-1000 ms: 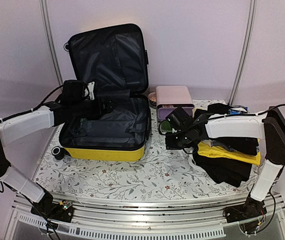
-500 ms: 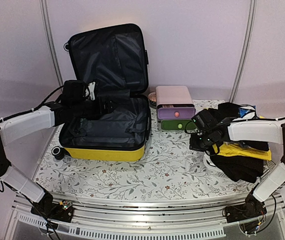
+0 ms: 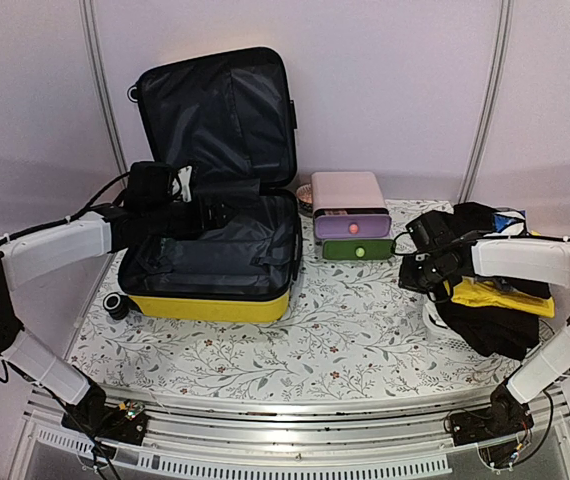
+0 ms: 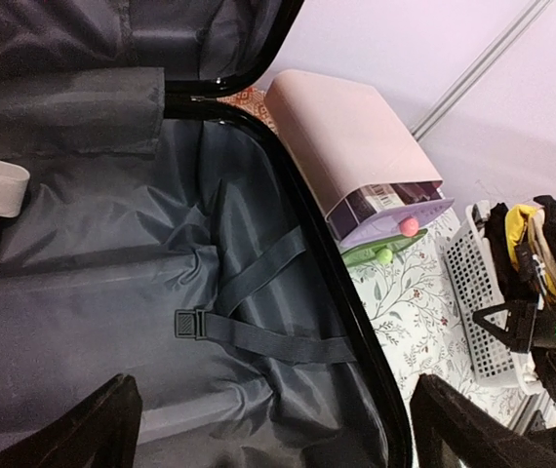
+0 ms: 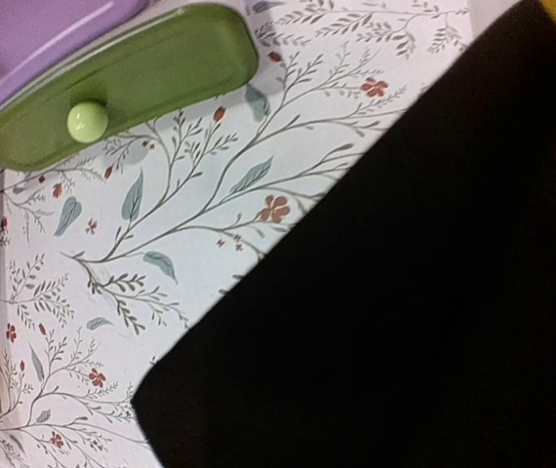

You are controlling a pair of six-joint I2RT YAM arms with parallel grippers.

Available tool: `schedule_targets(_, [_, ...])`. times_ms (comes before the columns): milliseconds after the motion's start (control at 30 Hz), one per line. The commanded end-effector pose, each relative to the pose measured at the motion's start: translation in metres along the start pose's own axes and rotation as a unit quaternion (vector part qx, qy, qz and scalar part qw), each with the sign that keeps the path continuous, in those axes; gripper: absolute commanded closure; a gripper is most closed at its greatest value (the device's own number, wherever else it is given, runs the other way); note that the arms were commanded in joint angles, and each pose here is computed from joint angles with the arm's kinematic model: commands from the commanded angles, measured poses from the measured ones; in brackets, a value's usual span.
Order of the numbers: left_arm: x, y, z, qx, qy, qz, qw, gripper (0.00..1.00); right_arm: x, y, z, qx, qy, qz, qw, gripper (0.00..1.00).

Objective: Open, take out, and arrange the luggage
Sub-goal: Move the bin to the corner of the board.

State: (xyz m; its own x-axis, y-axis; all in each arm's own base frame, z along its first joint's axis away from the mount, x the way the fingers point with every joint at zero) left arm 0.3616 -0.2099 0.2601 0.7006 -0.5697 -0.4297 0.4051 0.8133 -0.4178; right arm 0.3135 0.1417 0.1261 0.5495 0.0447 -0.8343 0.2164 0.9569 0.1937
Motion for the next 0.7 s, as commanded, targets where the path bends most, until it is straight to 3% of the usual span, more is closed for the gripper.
schedule_targets(0, [-0.003,-0.001,0.002,0.006,-0.003,0.004,1.000,0.02,-0.006,-0.013,0.027,0.009,-0.048,-0.005,0.999,0.97])
schedule_targets(67, [-0.003,-0.001,0.003,0.007,-0.004,0.006,1.000,0.02,-0.006,0.005,0.032,-0.012,-0.049,0.032,0.998,0.91])
schedule_targets(167, [-0.004,0.000,0.005,0.010,-0.007,0.013,1.000,0.02,-0.008,0.036,0.036,-0.053,-0.073,0.063,0.994,0.71])
schedule_targets(233, [-0.005,0.003,0.005,0.011,-0.007,0.024,1.000,0.02,-0.002,0.055,0.037,-0.071,-0.076,0.070,0.992,0.65])
schedule_targets(400, [-0.011,0.015,0.004,0.013,-0.003,0.063,0.998,0.02,0.013,0.097,0.050,-0.080,-0.079,0.099,0.989,0.56])
schedule_targets(667, [-0.023,0.025,0.002,0.014,-0.008,0.075,0.997,0.02,0.040,0.122,0.066,-0.083,-0.107,0.110,0.985,0.55])
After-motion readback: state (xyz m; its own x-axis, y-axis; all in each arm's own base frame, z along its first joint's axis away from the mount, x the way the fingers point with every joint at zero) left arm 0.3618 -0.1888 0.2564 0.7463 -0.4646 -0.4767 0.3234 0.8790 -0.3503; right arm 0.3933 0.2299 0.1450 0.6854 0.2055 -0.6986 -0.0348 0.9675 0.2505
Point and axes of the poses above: each gripper's point midway between its finger pads, its own x axis out along the fingers, its own y axis along the line the jaws close on, z = x × y, the point moved 5 cm from there along -x, back along the fingers, and after that the axes turned 2 degrees about x, right-handed, at the moved point
